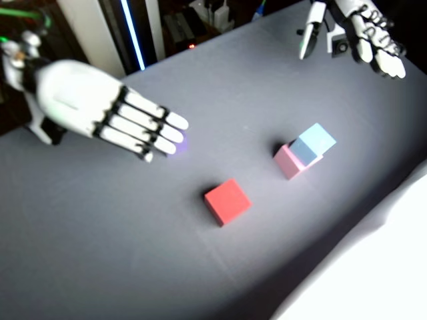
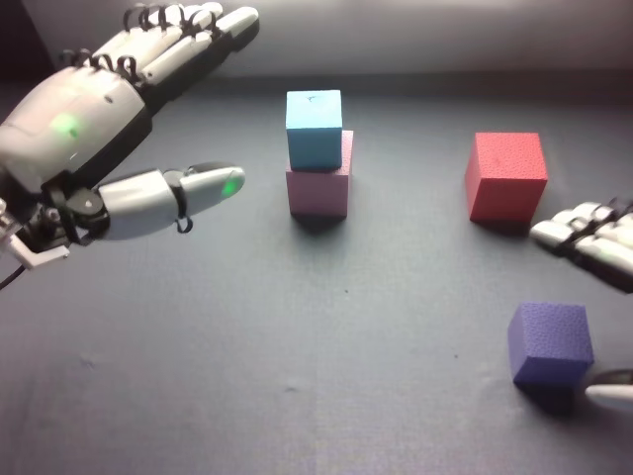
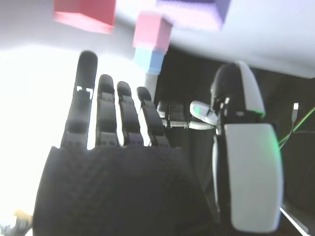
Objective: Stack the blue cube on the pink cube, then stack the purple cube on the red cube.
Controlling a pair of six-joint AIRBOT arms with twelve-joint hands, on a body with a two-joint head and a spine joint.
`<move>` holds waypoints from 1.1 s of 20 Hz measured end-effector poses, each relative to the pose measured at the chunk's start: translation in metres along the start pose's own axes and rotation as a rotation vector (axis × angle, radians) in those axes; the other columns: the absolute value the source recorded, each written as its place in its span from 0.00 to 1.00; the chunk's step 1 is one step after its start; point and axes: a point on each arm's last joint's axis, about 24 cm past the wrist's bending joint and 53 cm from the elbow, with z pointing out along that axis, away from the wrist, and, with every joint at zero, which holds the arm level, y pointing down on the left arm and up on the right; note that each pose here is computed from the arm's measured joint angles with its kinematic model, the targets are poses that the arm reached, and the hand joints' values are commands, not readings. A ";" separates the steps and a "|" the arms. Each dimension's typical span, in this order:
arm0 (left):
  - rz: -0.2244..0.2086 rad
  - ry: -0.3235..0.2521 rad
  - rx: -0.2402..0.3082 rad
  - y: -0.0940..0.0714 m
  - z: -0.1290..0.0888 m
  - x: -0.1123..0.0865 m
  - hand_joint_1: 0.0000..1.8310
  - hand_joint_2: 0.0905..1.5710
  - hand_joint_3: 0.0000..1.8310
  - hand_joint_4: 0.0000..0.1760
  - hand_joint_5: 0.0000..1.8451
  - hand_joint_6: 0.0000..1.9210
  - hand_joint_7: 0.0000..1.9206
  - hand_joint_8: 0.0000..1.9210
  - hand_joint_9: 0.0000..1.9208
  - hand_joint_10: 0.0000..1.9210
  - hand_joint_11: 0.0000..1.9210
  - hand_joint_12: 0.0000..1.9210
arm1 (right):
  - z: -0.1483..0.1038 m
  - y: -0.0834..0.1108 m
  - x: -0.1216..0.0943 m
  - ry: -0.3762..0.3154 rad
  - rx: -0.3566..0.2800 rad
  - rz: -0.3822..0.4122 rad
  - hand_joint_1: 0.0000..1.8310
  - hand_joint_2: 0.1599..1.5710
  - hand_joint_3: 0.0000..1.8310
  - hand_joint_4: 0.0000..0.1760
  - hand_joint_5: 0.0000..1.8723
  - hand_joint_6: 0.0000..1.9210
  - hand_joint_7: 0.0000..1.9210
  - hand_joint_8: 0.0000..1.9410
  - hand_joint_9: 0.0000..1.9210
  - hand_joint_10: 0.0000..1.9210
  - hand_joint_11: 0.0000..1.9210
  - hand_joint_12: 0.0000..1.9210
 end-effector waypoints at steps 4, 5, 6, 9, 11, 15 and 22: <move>-0.002 -0.014 -0.017 0.004 -0.007 -0.005 0.30 0.82 0.01 0.63 0.00 0.00 0.00 0.00 0.00 0.00 0.00 0.00 | 0.020 -0.010 0.020 0.061 0.029 0.018 0.52 0.66 0.00 0.00 0.09 0.03 0.16 0.05 0.14 0.16 0.00 0.70; -0.002 -0.016 -0.015 0.004 -0.007 -0.006 0.30 0.82 0.01 0.63 0.00 0.00 0.00 0.00 0.00 0.00 0.00 0.00 | 0.023 -0.011 0.023 0.071 0.033 0.020 0.52 0.66 0.00 0.00 0.09 0.03 0.16 0.05 0.14 0.16 0.00 0.70; -0.004 -0.014 -0.016 0.004 -0.007 -0.004 0.31 0.82 0.00 0.62 0.00 0.00 0.00 0.00 0.00 0.00 0.00 0.00 | 0.028 -0.011 0.023 0.073 0.033 0.017 0.53 0.69 0.00 0.00 0.19 0.06 0.30 0.12 0.23 0.43 0.09 0.88; -0.006 -0.004 -0.003 0.001 -0.010 0.000 0.30 0.82 0.00 0.50 0.00 0.00 0.00 0.00 0.00 0.00 0.00 0.00 | 0.039 -0.009 0.020 0.063 0.027 0.023 0.66 0.79 0.00 0.00 0.33 0.67 0.42 0.79 0.49 0.79 0.46 0.94; -0.006 -0.008 -0.013 0.003 -0.011 -0.002 0.30 0.82 0.00 0.46 0.01 0.00 0.00 0.00 0.00 0.00 0.00 0.00 | 0.040 -0.008 0.018 0.058 0.024 0.021 0.66 0.79 0.00 0.00 0.32 0.70 0.43 0.78 0.45 0.76 0.41 0.91; 0.000 -0.012 -0.027 0.008 -0.019 -0.006 0.29 0.83 0.00 0.24 0.02 0.00 0.00 0.00 0.00 0.00 0.00 0.00 | 0.045 0.010 -0.021 -0.041 -0.034 0.002 0.64 0.81 0.00 0.00 0.30 0.72 0.39 0.85 0.41 0.85 0.39 0.95; -0.019 -0.006 -0.050 0.014 -0.026 -0.002 0.31 0.84 0.00 0.17 0.02 0.00 0.00 0.00 0.00 0.00 0.00 0.00 | 0.067 0.031 -0.110 -0.261 -0.083 -0.065 0.64 0.79 0.00 0.00 0.33 0.73 0.43 0.74 0.48 0.68 0.46 0.83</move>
